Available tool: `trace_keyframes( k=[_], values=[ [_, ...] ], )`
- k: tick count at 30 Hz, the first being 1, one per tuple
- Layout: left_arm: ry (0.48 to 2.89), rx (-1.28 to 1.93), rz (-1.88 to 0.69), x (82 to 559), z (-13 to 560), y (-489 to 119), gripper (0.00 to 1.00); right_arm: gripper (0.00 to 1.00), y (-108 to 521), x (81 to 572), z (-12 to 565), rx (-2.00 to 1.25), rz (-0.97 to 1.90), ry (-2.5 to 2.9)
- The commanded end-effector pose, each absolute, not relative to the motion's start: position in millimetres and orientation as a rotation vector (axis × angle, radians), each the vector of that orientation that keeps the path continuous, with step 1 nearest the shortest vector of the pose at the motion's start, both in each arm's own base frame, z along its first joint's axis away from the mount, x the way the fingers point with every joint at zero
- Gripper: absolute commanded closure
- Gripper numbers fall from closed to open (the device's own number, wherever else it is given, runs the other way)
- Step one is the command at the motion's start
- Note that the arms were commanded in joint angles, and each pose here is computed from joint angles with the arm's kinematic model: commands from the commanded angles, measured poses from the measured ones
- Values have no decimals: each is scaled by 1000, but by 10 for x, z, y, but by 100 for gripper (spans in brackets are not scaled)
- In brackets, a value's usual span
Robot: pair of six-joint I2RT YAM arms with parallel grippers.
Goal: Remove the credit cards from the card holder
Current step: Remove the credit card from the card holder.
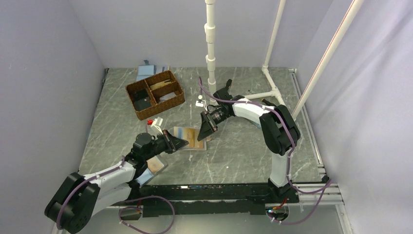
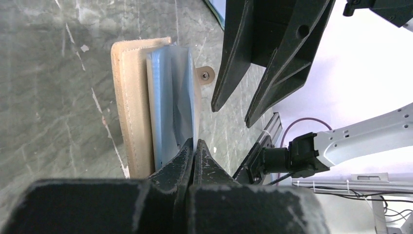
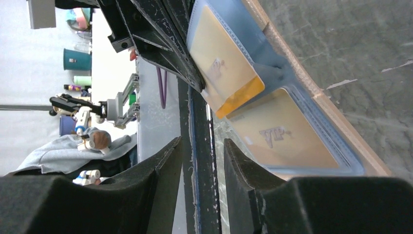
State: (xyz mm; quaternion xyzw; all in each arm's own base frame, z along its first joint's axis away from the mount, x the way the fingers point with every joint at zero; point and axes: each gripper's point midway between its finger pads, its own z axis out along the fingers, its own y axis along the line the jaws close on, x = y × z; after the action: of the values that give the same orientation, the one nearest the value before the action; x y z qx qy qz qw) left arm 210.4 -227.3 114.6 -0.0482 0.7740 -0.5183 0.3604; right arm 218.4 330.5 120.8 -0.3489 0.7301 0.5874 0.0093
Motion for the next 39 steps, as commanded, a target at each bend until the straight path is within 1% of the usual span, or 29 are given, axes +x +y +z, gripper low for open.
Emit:
trace_keyframes(
  k=[1,14,28,31,37,39],
  values=[
    [1832,-50,-1452,2163,1556,-2392,100,61,3344,2188,1302,-1092,1909,2207],
    [1762,-9,-1548,2161,1744,-2519,100,60,3306,2258,1271,-1045,1913,2219],
    [1734,24,-1598,2124,1840,-2652,100,62,3287,2216,1427,-1035,2009,2162],
    [1735,9,-1587,2128,1829,-2632,100,65,3281,2213,1444,-1038,2017,2152],
    [1746,-20,-1557,2127,1810,-2578,99,80,3277,2199,1457,-1045,2040,2145],
    [1752,-31,-1545,2128,1801,-2560,99,82,3277,2189,1468,-1061,2046,2125]
  ],
)
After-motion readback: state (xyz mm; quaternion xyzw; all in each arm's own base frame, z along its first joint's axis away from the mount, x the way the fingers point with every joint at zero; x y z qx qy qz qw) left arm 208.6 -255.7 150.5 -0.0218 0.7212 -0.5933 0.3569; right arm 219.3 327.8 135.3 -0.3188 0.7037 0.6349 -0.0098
